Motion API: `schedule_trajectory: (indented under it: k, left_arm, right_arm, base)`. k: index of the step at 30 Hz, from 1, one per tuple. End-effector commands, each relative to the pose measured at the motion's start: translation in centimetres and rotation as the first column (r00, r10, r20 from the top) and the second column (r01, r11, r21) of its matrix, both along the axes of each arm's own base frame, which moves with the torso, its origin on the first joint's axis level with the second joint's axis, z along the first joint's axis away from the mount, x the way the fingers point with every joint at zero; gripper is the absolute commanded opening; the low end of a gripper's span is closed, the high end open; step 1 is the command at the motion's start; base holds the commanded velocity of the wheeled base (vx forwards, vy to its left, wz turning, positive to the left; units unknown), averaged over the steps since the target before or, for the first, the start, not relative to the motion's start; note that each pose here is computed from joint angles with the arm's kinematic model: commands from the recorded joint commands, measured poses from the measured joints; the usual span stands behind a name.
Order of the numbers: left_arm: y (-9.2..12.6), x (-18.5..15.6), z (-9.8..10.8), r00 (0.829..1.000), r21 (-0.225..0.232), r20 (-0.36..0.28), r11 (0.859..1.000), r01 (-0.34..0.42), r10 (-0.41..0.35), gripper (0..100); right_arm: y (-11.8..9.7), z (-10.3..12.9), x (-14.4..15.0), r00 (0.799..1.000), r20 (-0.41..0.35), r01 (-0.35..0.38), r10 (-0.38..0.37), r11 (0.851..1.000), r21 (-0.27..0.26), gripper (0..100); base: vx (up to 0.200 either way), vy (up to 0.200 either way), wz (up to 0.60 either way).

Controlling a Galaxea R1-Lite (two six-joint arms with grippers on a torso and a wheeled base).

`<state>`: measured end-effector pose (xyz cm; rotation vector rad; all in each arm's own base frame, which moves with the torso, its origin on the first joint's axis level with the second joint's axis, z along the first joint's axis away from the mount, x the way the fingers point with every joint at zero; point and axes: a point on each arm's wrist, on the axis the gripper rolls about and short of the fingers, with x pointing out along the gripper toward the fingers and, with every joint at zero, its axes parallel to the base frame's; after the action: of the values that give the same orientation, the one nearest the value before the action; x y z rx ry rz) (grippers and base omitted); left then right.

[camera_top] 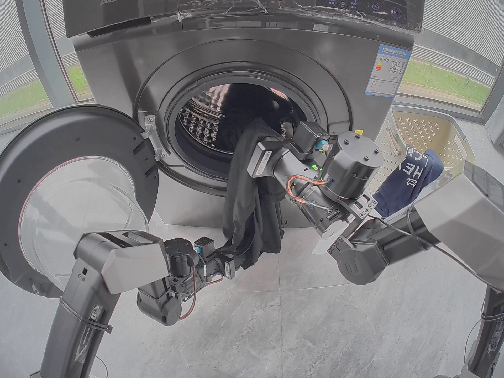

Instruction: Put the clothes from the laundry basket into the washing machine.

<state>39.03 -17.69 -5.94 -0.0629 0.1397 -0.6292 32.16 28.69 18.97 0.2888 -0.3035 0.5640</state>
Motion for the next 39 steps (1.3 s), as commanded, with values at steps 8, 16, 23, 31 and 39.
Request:
schedule_trajectory:
  k: [8,16,23,31,39]
  left_arm:
    - [4.4,-8.1,12.7,0.998,-0.029,0.056,1.000,0.005,-0.004,0]
    - [6.3,-12.3,16.5,0.995,-0.051,0.098,0.999,0.007,-0.002,0]
    - [7.6,-13.8,19.6,0.983,-0.101,0.182,0.995,0.011,0.007,0]
    - [9.8,-12.2,23.0,0.949,-0.172,0.301,0.984,-0.042,0.093,0]
    - [9.5,-12.6,24.8,0.932,-0.211,0.351,0.977,-0.018,0.093,0]
  right_arm:
    - [-6.5,-3.0,-0.6,0.994,-0.067,0.084,-0.089,0.994,-0.071,0]
    - [-8.7,-4.0,-2.4,0.994,-0.087,0.066,-0.073,0.994,-0.086,0]
    - [-10.5,-5.2,-3.1,0.987,-0.132,0.077,-0.095,0.987,-0.140,0]
    - [-12.5,-4.7,-2.4,0.987,-0.113,0.101,-0.116,0.986,-0.132,0]
    - [-12.9,-5.4,-4.1,0.988,-0.141,0.043,-0.066,0.986,-0.162,0]
  base:
    - [0.000,0.000,0.00]
    - [0.000,0.000,0.00]
    - [0.000,0.000,0.00]
    - [0.000,0.000,0.00]
    - [0.000,0.000,0.00]
